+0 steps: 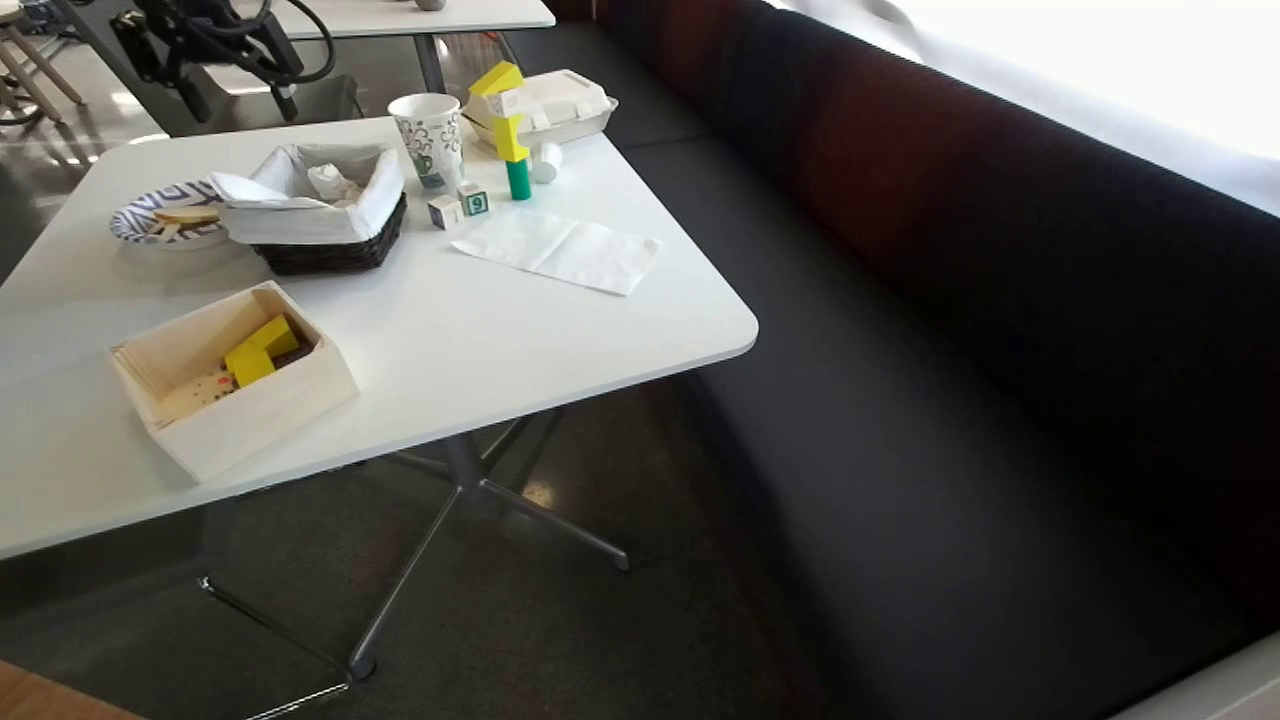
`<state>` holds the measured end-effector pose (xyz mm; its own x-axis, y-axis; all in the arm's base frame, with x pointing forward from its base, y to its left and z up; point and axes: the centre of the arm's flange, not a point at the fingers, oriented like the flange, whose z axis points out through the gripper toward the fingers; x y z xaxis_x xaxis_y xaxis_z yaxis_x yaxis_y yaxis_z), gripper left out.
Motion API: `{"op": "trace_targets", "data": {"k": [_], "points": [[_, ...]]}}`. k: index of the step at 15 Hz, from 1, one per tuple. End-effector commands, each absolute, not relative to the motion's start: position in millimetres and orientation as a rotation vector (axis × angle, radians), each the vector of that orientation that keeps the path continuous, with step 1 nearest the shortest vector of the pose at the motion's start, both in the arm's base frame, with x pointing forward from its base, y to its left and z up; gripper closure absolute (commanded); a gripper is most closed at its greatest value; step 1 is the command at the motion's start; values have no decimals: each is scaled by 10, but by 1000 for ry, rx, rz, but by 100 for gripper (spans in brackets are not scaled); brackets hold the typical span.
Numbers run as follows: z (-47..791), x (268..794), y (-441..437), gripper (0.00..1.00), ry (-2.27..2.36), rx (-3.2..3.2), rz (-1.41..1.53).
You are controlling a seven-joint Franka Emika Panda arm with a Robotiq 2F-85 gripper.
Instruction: Move the black and white box to the right
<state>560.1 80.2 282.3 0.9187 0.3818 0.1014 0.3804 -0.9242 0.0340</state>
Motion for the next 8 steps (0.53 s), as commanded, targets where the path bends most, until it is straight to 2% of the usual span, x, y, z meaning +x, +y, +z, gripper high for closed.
{"op": "trace_targets", "data": {"k": [1, 8], "points": [[2825, 5602, 802, 0, 609, 3064, 167], [2489, 5667, 752, 0, 624, 3058, 128]]}}
